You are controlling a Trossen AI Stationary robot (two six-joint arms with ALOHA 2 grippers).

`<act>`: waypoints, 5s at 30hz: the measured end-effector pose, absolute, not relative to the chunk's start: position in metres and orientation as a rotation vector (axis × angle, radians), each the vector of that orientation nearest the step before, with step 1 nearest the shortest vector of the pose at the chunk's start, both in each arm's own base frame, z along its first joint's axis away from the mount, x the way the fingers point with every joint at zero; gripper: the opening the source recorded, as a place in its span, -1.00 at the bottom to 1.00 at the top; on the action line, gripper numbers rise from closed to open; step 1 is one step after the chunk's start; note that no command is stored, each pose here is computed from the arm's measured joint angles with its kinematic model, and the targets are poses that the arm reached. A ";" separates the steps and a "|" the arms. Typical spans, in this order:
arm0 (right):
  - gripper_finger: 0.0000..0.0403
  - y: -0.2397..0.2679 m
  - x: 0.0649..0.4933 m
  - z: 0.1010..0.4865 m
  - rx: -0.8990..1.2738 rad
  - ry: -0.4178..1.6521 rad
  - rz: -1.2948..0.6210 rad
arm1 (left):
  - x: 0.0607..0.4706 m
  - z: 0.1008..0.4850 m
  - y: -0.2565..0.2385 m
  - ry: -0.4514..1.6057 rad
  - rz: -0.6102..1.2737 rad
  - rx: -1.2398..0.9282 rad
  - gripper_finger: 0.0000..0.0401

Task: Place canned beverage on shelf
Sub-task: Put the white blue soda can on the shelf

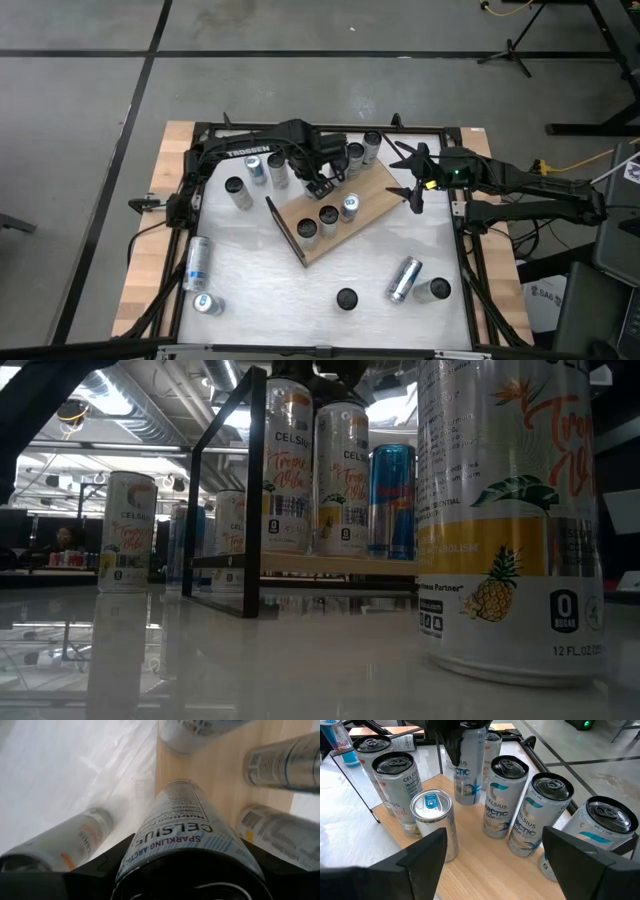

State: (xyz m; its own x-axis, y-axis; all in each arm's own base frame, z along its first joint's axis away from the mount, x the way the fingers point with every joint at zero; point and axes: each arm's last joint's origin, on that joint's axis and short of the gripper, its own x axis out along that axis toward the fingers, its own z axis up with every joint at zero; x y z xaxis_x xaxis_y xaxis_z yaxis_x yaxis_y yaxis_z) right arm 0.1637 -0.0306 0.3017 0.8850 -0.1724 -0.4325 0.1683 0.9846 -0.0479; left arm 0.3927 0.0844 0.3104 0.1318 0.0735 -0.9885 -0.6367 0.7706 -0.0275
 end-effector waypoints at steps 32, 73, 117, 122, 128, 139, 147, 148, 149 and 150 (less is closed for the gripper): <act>0.57 -0.031 0.164 0.302 -0.009 0.452 -0.177 | 0.412 0.290 0.086 1.324 0.544 -0.472 0.41; 0.57 -0.030 0.162 0.298 -0.006 0.489 -0.176 | 0.409 0.289 0.085 1.360 0.539 -0.484 0.43; 0.57 -0.030 0.162 0.297 -0.005 0.502 -0.174 | 0.375 0.383 0.081 1.144 0.512 -0.563 0.72; 0.57 -0.030 0.161 0.297 -0.004 0.502 -0.174 | 0.365 0.393 0.071 1.156 0.487 -0.566 0.72; 0.57 -0.030 0.161 0.297 -0.004 0.502 -0.175 | 0.359 0.404 0.044 1.142 0.406 -0.540 0.72; 0.57 -0.030 0.161 0.297 -0.004 0.503 -0.175 | 0.351 0.415 -0.008 1.118 0.363 -0.527 0.72; 0.57 -0.030 0.161 0.297 -0.004 0.504 -0.175 | 0.324 0.427 -0.027 1.082 0.427 -0.628 0.72; 0.57 -0.030 0.161 0.297 -0.004 0.505 -0.175 | 0.319 0.425 -0.029 1.091 0.441 -0.643 0.72; 0.57 -0.030 0.161 0.297 -0.004 0.504 -0.175 | 0.314 0.424 -0.032 1.098 0.452 -0.659 0.72; 0.57 -0.030 0.161 0.297 -0.004 0.505 -0.175 | 0.306 0.422 -0.035 1.110 0.465 -0.673 0.72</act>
State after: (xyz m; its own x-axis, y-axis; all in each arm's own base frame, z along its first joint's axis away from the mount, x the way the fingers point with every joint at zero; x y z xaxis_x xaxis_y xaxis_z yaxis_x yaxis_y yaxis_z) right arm 0.1613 -0.0302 0.2971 0.8606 -0.1678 -0.4808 0.1660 0.9850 -0.0467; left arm 0.3063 -0.0346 0.4220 0.3833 0.0125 -0.9235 -0.6489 0.7152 -0.2596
